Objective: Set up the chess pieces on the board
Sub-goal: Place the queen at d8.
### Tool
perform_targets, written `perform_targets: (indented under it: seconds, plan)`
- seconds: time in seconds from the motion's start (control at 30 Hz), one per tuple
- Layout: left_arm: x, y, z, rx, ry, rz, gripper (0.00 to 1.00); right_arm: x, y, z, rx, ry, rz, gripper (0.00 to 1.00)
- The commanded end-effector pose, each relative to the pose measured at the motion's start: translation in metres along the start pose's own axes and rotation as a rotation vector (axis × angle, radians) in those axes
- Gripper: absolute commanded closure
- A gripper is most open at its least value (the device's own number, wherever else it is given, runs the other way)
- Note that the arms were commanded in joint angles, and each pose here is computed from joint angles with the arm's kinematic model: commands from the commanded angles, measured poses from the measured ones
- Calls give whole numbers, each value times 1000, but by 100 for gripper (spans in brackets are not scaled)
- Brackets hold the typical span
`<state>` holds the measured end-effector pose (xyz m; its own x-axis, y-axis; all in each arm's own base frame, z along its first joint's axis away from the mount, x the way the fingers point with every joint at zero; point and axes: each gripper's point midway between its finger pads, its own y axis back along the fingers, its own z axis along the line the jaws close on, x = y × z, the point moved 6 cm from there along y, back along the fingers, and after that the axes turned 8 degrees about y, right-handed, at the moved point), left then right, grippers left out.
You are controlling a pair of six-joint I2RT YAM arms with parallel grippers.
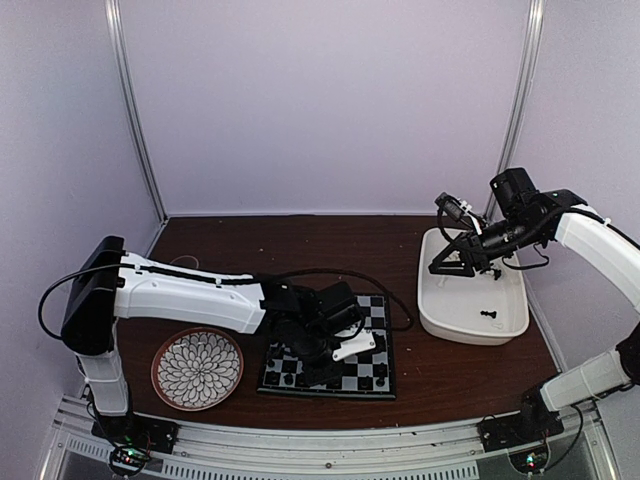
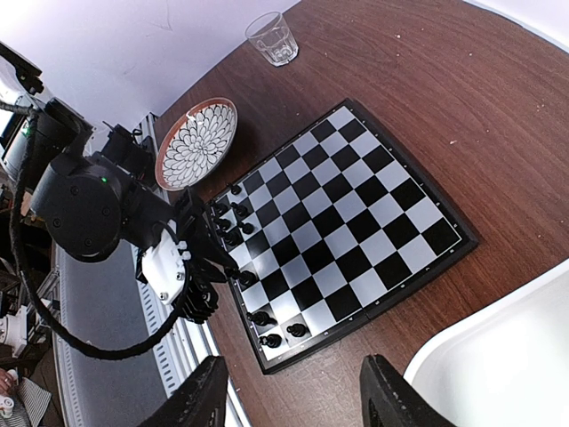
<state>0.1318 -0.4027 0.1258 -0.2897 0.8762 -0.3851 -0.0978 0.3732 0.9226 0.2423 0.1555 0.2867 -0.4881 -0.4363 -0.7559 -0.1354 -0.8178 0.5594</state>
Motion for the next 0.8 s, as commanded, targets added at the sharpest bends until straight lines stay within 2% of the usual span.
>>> perform_targets:
  seconds: [0.0, 0.13, 0.3, 0.4, 0.47, 0.53, 0.6, 0.67, 0.77]
  plan:
    - [-5, 10, -1, -1, 3, -35, 78, -5, 5, 3, 9, 28, -25, 46]
    - [-8, 20, 0, -9, 2, -62, 71, -7, 7, 4, 9, 31, -28, 46]
    - [-27, 61, 4, -60, -24, -169, 63, -16, 13, 3, 21, 38, -28, 46]
    - [-40, 90, 8, -95, -38, -244, 60, -19, 24, -15, 111, 28, -12, 45]
    - [-47, 104, 15, -104, -16, -291, 59, -18, 38, -38, 229, 0, 14, 46]
    - [-52, 114, 24, -107, 29, -343, 59, -12, 53, -69, 388, -44, 87, 48]
    - [-57, 121, 32, -124, 60, -397, 59, -4, 67, -97, 542, -67, 219, 50]
    - [-62, 127, 37, -147, 70, -452, 59, 9, 69, -118, 617, -102, 350, 51]
    - [-70, 133, 37, -134, 69, -530, 59, 33, 64, -137, 631, -132, 535, 51]
